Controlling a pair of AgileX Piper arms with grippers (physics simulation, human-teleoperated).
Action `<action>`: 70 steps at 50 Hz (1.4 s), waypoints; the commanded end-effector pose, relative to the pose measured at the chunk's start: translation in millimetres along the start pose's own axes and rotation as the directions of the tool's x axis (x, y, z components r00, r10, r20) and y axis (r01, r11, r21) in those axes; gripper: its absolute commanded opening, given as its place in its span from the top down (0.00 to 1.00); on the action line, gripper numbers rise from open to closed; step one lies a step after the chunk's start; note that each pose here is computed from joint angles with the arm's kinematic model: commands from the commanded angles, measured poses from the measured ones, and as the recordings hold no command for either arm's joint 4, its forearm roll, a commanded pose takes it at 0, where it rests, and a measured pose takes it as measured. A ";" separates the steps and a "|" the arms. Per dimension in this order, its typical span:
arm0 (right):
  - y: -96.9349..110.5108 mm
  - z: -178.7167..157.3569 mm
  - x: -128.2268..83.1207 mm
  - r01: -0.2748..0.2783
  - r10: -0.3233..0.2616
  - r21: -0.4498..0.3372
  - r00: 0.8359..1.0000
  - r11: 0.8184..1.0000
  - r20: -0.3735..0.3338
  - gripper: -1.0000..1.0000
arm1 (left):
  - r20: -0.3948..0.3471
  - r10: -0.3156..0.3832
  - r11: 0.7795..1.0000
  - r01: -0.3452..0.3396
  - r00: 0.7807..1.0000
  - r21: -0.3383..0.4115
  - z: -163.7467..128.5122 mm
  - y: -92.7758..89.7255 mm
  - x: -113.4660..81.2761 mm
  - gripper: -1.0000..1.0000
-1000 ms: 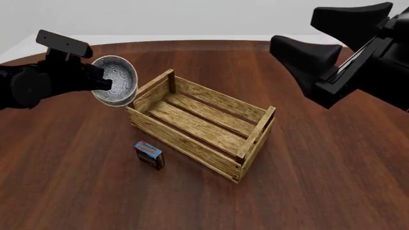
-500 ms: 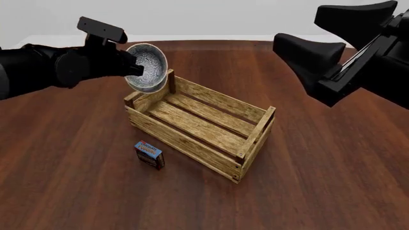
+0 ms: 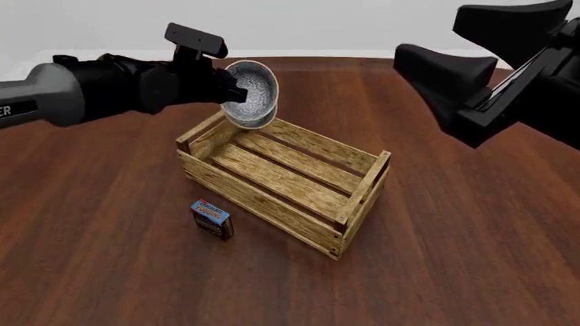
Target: Stack the right bowl on the left bowl and place them in the tray.
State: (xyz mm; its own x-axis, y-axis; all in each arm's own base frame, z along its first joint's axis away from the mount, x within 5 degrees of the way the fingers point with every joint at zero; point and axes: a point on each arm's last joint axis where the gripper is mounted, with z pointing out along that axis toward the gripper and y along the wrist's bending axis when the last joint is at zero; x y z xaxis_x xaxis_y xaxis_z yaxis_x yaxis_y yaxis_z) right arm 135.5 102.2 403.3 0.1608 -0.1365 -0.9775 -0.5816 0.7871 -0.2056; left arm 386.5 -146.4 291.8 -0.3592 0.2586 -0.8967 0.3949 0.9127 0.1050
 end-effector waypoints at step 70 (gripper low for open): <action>-2.6 -6.3 -3.6 0.000 0.000 0.014 1.000 1.000 0.011 0.00 | -0.175 -0.109 0.987 0.128 0.978 0.100 93.0 -64.8 72.0 1.00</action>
State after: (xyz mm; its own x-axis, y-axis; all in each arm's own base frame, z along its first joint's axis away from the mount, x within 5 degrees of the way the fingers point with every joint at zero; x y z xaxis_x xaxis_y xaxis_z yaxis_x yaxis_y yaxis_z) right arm 131.1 96.2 407.1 0.1702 -0.1301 -0.9768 -0.5690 0.7963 -0.2052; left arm 416.0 -206.6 179.2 -0.5289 0.2235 -0.8187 0.4259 0.9043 -0.0282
